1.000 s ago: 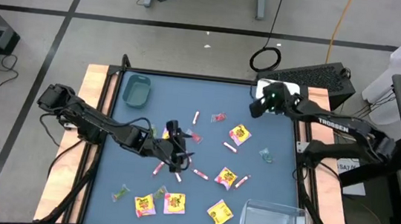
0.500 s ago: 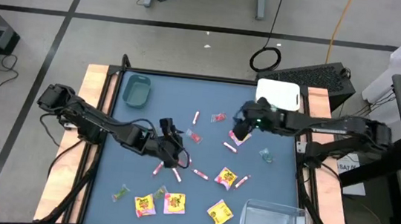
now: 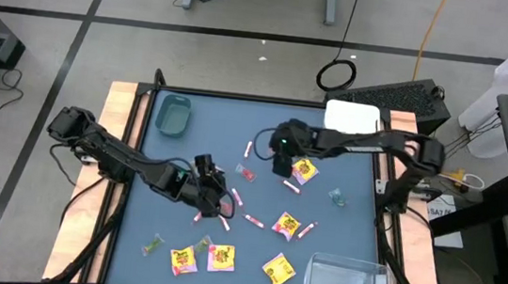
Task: Sort candy
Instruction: Put the orange gummy into the white bin
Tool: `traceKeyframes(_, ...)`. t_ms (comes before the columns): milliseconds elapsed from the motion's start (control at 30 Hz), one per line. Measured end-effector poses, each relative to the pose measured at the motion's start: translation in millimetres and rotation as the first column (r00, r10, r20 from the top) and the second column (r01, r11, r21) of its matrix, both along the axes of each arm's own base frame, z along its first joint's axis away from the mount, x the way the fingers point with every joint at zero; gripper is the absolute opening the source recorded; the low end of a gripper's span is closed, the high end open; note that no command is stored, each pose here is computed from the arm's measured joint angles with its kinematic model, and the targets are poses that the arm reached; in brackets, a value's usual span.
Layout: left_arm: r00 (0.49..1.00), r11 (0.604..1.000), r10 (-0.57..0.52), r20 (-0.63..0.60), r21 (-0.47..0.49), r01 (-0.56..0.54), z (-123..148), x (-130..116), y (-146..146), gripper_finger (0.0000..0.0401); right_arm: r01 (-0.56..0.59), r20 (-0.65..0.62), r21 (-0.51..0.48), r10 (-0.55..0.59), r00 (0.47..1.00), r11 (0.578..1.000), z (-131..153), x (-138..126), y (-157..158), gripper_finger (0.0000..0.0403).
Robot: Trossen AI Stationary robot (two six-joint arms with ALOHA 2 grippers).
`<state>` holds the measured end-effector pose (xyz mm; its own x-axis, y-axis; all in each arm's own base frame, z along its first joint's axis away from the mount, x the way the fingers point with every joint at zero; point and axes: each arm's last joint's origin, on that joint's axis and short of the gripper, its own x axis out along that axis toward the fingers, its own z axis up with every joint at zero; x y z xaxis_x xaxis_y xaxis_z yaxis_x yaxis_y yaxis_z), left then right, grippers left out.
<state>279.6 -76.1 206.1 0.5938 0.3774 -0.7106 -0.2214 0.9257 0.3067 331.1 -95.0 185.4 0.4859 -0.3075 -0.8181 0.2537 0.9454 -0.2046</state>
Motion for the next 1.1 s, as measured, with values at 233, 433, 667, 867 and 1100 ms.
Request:
traceKeyframes(233, 0.999, 0.999, -0.039, -0.004, 0.006, 0.039, 0, -3, -9, 0.0297, 0.024, -0.079, 0.021, -0.022, 0.997, 0.999, -22, 11, -27, 0.0231)
traceKeyframes(433, 0.999, 0.999, -0.052, -0.006, 0.011, 0.052, 0, -3, -11, 0.0297, -0.008, -0.136, 0.016, 0.011, 0.991, 1.000, -40, 16, -30, 0.0231)
traceKeyframes(667, 0.997, 0.997, -0.070, -0.013, 0.027, 0.070, 0, -3, -11, 0.0297, -0.034, -0.160, 0.022, 0.037, 0.986, 0.999, -51, 18, -33, 0.0229)
traceKeyframes(867, 0.997, 0.997, -0.069, -0.015, 0.029, 0.070, 0, -3, -11, 0.0297, -0.001, -0.161, 0.089, 0.015, 0.987, 0.996, -50, 15, -30, 0.0181)
traceKeyframes(1100, 0.996, 0.996, -0.083, -0.021, 0.041, 0.084, 0, -3, -11, 0.0297, -0.006, -0.178, 0.096, 0.023, 0.984, 0.995, -51, 17, -17, 0.0088)
